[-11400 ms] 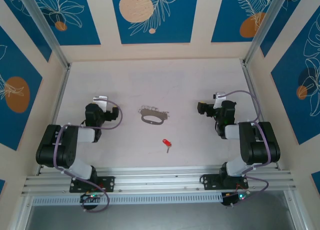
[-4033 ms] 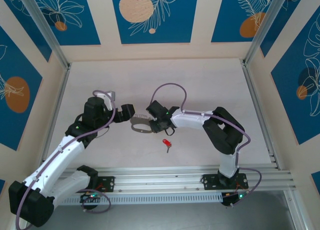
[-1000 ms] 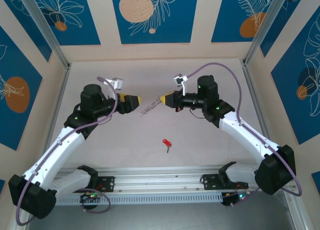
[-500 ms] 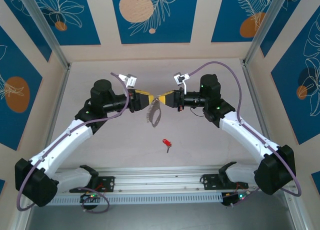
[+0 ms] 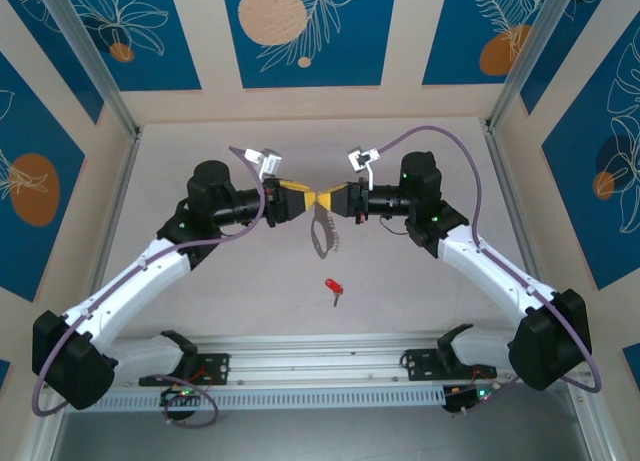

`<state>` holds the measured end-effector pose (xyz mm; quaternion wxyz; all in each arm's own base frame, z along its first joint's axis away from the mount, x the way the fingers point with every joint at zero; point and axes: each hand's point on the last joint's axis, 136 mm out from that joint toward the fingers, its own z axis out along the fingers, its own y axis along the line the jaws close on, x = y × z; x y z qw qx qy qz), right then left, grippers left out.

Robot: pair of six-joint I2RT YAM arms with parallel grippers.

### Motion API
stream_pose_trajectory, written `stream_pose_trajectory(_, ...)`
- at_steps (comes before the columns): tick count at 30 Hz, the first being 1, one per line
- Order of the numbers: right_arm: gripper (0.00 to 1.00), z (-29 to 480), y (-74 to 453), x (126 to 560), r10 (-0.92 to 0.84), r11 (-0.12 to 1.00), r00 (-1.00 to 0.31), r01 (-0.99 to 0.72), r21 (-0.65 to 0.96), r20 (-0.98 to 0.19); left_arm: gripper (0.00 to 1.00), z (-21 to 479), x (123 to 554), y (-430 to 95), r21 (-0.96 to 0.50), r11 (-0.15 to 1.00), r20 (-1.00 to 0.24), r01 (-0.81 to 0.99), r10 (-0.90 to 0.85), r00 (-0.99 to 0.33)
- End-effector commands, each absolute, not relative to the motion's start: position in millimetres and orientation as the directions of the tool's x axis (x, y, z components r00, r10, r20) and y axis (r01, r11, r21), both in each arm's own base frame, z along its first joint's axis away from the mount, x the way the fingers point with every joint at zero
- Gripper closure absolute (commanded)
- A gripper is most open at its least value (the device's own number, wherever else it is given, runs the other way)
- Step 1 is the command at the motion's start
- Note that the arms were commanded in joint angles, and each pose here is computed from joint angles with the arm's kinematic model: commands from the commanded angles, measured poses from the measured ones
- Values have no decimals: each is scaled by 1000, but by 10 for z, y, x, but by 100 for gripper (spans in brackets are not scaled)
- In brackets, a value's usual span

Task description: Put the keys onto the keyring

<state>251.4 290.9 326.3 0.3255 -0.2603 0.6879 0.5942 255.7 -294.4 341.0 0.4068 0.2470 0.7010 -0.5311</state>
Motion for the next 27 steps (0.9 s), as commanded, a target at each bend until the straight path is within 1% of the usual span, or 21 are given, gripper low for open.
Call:
stream_pose_trajectory(1, 100, 3331, 2894, 2492, 42, 137, -641, -756, 640, -766, 65, 3580, 2530, -3008, -517, 280, -855, 809, -112, -507)
stream_pose_trajectory(8, 100, 3326, 2880, 2507, 54, 148, -641, -754, 641, -766, 68, 3529, 2509, -3041, -520, 276, -852, 808, -103, -513)
stream_pose_trajectory(16, 100, 3300, 2840, 2559, 72, 165, -648, -742, 649, -759, 76, 3500, 2466, -3036, -519, 267, -853, 812, -108, -510)
stream_pose_trajectory(21, 100, 3321, 2819, 2555, 80, 159, -647, -743, 650, -758, 74, 3446, 2469, -3018, -524, 282, -850, 804, -108, -516)
stream_pose_trajectory(27, 100, 3353, 2815, 2531, 80, 146, -646, -746, 650, -760, 63, 3392, 2511, -3020, -533, 296, -844, 793, -112, -525)
